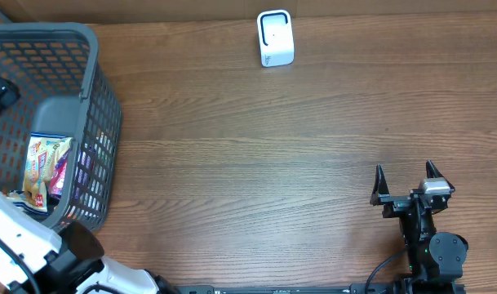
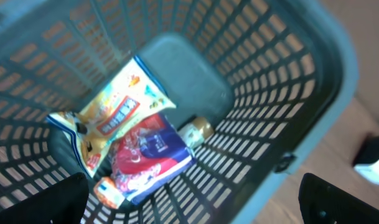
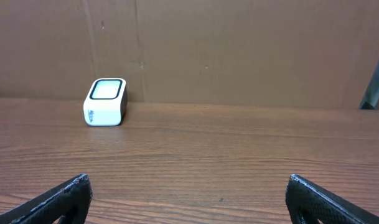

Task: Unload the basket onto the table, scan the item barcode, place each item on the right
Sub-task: 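Reach the left gripper into the grey basket toward the liner pack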

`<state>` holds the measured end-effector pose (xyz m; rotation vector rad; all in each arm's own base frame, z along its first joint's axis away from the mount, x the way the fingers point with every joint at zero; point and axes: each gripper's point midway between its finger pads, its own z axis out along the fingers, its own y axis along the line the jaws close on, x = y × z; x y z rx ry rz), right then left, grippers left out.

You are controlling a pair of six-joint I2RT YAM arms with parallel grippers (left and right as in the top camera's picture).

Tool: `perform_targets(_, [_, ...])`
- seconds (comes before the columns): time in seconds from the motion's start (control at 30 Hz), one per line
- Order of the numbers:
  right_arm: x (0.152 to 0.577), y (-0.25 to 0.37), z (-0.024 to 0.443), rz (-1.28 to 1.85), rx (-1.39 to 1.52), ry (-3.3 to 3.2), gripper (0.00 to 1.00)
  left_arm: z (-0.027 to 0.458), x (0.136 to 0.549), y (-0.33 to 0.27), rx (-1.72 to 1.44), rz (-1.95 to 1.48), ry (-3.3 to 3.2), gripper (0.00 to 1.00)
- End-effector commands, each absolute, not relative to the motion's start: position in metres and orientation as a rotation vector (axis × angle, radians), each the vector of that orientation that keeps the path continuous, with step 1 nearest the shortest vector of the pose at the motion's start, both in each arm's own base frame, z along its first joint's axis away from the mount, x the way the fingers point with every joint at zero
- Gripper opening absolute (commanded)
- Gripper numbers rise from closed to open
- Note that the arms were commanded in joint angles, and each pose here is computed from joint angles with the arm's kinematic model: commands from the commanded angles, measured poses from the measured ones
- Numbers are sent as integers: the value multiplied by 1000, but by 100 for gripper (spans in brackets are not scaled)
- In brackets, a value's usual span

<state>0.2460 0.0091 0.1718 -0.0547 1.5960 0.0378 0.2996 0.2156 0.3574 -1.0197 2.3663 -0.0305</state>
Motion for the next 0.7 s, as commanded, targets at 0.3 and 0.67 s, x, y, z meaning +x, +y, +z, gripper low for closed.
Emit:
perform_targets(0.3, [246, 9, 170, 38, -49, 1592, 100, 230, 282, 213, -1096, -144, 2782, 100])
perform_targets(0.67, [246, 9, 170, 38, -49, 1592, 100, 160, 276, 197, -1136, -272, 2901, 100])
